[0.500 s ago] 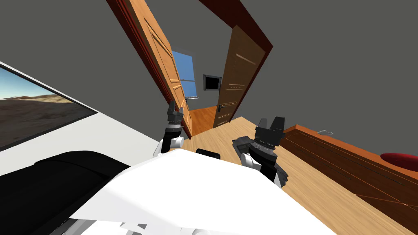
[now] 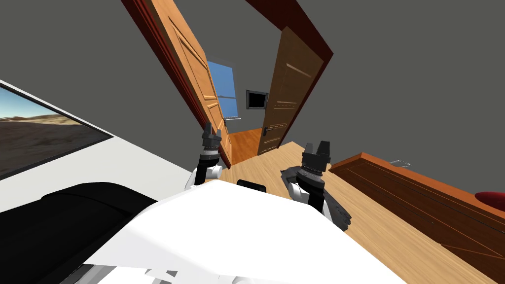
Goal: Push the door open
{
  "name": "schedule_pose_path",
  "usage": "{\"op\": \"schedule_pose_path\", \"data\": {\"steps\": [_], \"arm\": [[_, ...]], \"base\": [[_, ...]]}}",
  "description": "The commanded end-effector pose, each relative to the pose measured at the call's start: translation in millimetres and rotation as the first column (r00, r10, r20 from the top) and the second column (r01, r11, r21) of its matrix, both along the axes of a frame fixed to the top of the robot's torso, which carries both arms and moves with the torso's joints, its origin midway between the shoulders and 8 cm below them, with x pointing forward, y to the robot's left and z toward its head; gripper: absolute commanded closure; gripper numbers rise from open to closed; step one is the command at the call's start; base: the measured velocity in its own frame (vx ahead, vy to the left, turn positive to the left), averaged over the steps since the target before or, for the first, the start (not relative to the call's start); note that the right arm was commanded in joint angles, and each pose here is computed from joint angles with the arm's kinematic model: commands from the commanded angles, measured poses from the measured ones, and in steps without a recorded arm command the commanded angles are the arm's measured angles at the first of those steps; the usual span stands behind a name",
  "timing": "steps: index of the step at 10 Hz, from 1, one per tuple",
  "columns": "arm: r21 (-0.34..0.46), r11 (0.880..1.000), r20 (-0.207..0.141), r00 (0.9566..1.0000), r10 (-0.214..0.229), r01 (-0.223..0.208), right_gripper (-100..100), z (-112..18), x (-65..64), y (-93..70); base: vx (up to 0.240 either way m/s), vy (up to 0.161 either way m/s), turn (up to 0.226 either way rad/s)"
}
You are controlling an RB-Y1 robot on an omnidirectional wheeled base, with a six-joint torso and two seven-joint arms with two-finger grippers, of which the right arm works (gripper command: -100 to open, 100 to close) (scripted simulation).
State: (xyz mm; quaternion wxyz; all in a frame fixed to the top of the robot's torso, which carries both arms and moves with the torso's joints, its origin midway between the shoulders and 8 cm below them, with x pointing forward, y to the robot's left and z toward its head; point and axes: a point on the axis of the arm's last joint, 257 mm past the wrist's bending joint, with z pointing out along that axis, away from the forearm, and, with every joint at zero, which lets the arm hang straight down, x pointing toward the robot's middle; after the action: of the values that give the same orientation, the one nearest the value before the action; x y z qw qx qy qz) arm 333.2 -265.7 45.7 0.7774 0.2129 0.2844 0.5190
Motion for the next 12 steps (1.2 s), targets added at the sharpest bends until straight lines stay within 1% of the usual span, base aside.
{"op": "schedule_pose_path", "data": {"steps": [1, 3, 4, 6, 8, 9, 11, 12], "arm": [[0.006, 1.0, -0.016, 0.9996, 0.023, -0.023, -100, -8.6, 9.2, 2.6], [0.014, 0.999, -0.04, 0.9978, 0.053, -0.052, -100, -20.6, 21.8, 7.2], [0.02, 0.997, -0.053, 0.9961, 0.07, -0.069, -100, -27.6, 29.1, 10.0], [0.031, 0.994, -0.082, 0.9909, 0.106, -0.104, -100, -42.5, 44.3, 16.1], [0.043, 0.989, -0.108, 0.9836, 0.145, -0.141, -100, -55.8, 59.3, 23.3], [0.045, 0.989, -0.114, 0.9829, 0.145, -0.14, -100, -58.7, 60.5, 23.0], [0.06, 0.982, -0.147, 0.9719, 0.184, -0.177, -100, -75.1, 76.9, 30.7], [0.066, 0.978, -0.158, 0.9662, 0.204, -0.196, -100, -80.8, 84.3, 35.1]], "base": [[0.063, -0.032, 0.037], [0.074, -0.035, 0.032], [0.085, -0.06, 0.035], [0.079, -0.07, 0.051], [0.101, -0.057, 0.048], [0.063, -0.034, 0.017], [0.05, -0.037, 0.045], [0.087, -0.071, 0.061]]}}
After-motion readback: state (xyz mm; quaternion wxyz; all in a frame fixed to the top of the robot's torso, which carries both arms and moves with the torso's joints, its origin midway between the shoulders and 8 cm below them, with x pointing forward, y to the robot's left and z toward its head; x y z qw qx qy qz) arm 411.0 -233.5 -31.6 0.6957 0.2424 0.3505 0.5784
